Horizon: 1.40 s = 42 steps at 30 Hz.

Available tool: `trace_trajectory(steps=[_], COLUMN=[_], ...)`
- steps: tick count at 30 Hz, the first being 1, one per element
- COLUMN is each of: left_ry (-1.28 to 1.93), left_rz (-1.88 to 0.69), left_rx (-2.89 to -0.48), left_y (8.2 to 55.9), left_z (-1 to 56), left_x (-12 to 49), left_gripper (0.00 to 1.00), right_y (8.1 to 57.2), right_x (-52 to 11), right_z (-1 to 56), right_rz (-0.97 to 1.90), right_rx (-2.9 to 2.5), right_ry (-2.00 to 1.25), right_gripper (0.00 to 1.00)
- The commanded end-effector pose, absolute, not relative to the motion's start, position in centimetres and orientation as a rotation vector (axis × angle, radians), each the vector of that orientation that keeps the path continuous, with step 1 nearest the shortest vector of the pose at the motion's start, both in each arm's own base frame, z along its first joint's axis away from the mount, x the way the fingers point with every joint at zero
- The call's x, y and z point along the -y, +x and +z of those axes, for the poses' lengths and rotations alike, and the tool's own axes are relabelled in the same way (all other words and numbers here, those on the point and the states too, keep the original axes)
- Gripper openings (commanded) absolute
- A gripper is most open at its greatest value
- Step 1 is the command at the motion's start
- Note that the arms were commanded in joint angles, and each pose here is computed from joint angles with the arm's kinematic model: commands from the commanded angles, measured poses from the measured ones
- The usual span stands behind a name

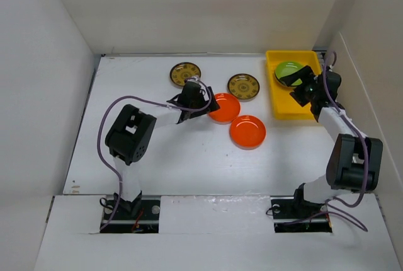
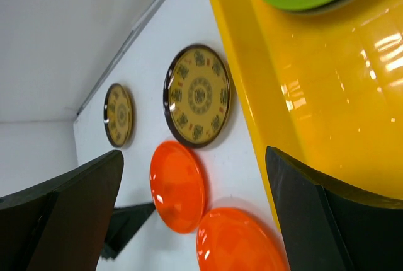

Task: Place the plates into the plastic bin on the countertop

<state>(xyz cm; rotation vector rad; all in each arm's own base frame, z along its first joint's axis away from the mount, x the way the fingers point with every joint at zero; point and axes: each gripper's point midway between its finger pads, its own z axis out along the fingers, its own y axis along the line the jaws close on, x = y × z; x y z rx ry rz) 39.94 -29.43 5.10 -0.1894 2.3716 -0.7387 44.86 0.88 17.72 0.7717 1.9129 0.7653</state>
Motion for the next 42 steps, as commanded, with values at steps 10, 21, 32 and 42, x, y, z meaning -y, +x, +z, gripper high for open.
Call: trace_trajectory(steps=[10,21,32,42], left_ry=[-0.308,-0.284,-0.037,0.058], left_rz=[-0.676,-0.622,-0.904,-1.056], left_rx=[-2.392,-2.287,-2.128,-2.03], left_y=[41.8,39.8,34.0,32.3], left_z=[3.2,10.3,20.6,24.5], left_x=[29.5,26.5,27.0,27.9], left_gripper=[0.3,0.0,0.0,0.0], right_y=[39.8,38.2,37.2,37.4], right_x=[-4.8,-12.8,-19.8,-21.3], right_z=[24.5,23.1,22.8,22.1], right_rz=[0.847,1.008,1.108,1.188], right_rx=[-1.815,-1.884,-1.844,-1.843], right_ry=[0.529,0.044,-0.308,-0.305], right_gripper=[1.0,1.0,1.0,0.28])
